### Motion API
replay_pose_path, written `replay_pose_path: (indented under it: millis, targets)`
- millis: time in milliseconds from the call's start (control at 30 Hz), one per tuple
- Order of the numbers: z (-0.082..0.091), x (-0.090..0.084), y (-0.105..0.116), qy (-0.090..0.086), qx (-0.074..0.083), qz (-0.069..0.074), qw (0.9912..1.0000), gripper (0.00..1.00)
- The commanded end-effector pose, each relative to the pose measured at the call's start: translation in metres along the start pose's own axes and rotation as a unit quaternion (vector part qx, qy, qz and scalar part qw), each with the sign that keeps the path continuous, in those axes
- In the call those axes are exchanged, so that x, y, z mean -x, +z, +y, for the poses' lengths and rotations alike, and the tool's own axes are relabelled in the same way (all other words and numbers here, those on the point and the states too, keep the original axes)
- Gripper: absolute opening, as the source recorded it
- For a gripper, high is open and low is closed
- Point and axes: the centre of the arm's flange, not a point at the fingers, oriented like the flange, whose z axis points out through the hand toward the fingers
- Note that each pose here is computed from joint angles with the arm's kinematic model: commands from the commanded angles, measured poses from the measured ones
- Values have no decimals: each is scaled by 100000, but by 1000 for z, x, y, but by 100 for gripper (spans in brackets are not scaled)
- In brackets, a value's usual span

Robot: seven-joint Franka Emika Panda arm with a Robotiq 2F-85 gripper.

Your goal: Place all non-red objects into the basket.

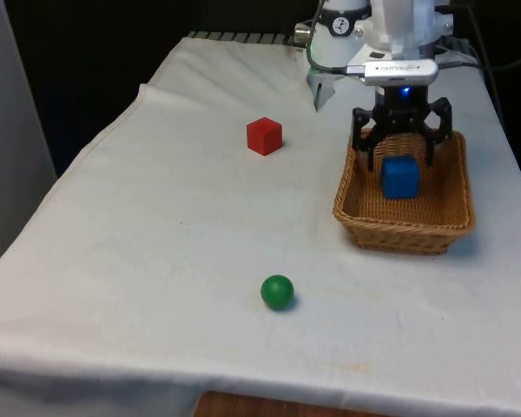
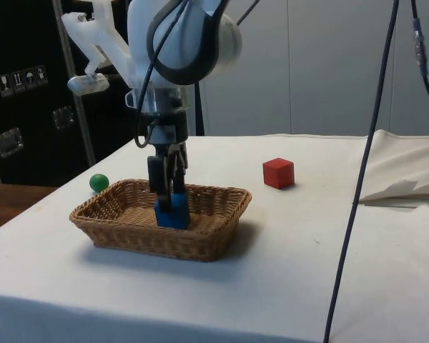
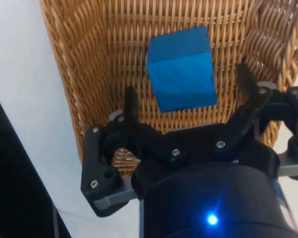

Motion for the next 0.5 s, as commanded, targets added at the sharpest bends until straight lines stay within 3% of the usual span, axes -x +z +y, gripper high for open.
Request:
replay_pose_path:
  millis: [0, 267, 467]
  targets:
    - [-1, -1, 0, 98, 56, -5, 100000, 97]
    - [-1, -1, -1, 133, 19, 44, 100000, 100]
    - [-4, -7, -21, 1095, 39, 843, 99990, 100]
